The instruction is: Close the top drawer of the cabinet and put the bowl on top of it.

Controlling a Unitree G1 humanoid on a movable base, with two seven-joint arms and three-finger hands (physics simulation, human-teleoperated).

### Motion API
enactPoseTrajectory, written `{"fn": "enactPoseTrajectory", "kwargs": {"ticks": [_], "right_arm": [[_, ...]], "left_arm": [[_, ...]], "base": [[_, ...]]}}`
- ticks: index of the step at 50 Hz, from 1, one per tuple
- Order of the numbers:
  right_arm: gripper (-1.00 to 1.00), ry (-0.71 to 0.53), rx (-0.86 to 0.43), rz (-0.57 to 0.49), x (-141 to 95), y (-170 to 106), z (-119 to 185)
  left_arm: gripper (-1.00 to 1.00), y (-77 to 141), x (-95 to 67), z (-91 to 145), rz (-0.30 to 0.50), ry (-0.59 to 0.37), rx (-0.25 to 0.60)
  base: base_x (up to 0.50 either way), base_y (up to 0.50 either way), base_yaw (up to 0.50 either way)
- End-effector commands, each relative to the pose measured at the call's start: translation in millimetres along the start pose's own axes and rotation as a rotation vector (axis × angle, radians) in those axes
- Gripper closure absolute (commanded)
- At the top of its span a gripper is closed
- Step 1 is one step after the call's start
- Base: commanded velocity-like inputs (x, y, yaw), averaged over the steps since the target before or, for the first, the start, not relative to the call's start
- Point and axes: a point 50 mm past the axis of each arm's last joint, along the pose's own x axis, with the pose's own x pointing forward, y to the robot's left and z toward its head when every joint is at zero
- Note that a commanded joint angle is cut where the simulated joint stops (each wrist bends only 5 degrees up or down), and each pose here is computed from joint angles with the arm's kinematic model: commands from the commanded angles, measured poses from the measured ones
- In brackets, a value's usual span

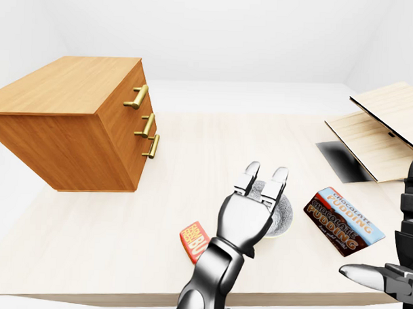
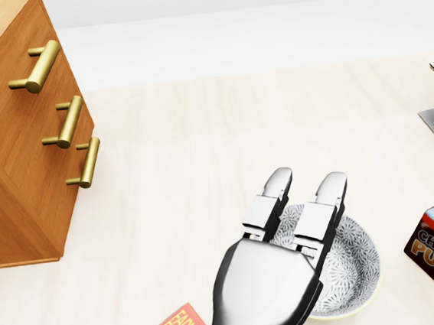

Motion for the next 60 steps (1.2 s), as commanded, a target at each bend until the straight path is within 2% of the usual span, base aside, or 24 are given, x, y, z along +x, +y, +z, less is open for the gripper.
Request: {"fn": "enactPoseTrajectory", "kwargs": {"ticks": [1,17,27,40,60], "right_arm": [[-1.00,0.006,0.002,0.002,-1,0,-1],[-1.00,-0.003,0.002,-0.001,-1,-1,1],[-1.00,-0.002,0.004,-0.002,0,-1,0],[-1.00,0.004,0.007,0.000,1,-1,-3],[-1.00,-0.005,0.004,0.001,0,-1,1]], "left_arm": [[-1.00,-6,2.4,-2,-0.027,0.017,0.041],[-1.00,-19,7.3,-1,-0.063,0.020,0.053],[-1.00,-28,17.7,-8,-0.093,0.048,0.070],[-1.00,-31,21.8,-7,-0.094,0.052,0.070],[-1.00,-50,25.4,-14,-0.126,0.078,0.057]], "base": [[0.00,0.00,0.00],[0.00,0.00,0.00],[0.00,0.00,0.00],[0.00,0.00,0.00],[0.00,0.00,0.00]]}}
